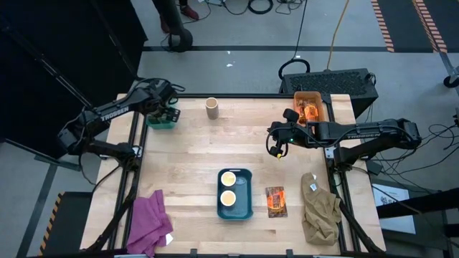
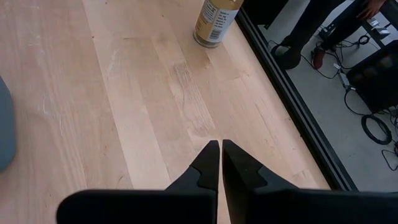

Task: Sort spices by type
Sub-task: Put the green seasoning bottle into the light blue bin, then put the orange seasoning bag into the orange bin

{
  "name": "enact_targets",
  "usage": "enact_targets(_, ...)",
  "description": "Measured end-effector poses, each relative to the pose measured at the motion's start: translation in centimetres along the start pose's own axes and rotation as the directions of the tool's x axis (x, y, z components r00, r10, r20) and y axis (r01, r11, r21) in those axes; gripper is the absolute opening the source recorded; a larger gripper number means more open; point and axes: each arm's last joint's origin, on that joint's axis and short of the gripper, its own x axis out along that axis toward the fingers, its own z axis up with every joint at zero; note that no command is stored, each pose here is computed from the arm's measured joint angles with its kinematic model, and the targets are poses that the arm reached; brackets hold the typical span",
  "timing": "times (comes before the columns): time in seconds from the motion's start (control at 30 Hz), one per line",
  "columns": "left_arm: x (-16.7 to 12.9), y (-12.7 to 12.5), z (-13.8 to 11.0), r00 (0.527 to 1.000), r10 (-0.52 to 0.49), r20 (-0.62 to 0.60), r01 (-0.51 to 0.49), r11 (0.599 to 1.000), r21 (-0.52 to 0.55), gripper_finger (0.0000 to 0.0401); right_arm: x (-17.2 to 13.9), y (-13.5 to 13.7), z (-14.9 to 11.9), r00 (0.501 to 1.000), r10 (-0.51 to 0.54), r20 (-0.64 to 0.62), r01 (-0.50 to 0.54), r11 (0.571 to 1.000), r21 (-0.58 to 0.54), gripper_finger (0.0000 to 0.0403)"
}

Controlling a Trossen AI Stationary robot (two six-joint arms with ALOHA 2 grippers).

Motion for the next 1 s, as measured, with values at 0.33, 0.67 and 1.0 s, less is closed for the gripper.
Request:
enact_targets(0.33, -1.9, 1.0, -0.4, 0.996, 0.002, 0.094, -0.007, 0.999, 0.052, 0.0317, 0.0, 0.0, 0.0, 1.0, -0.001, 0.0, 0.001, 1.0, 0.0, 0.0)
enact_targets(0.67, -4.9, 0.5, -1.8, 0.968, -0.134, 0.214, 0.114, 0.988, 0.103, 0.0317, 0.0, 0.0, 0.0, 1.0, -0.005, 0.001, 0.005, 1.0, -0.001, 0.0)
enact_targets(1.0, -8.6, -3.8, -3.9, 0.841, -0.331, 0.428, 0.257, 0.94, 0.223, 0.0317, 0.0, 0.0, 0.1, 1.0, -0.004, 0.006, 0.004, 0.999, 0.037, 0.0)
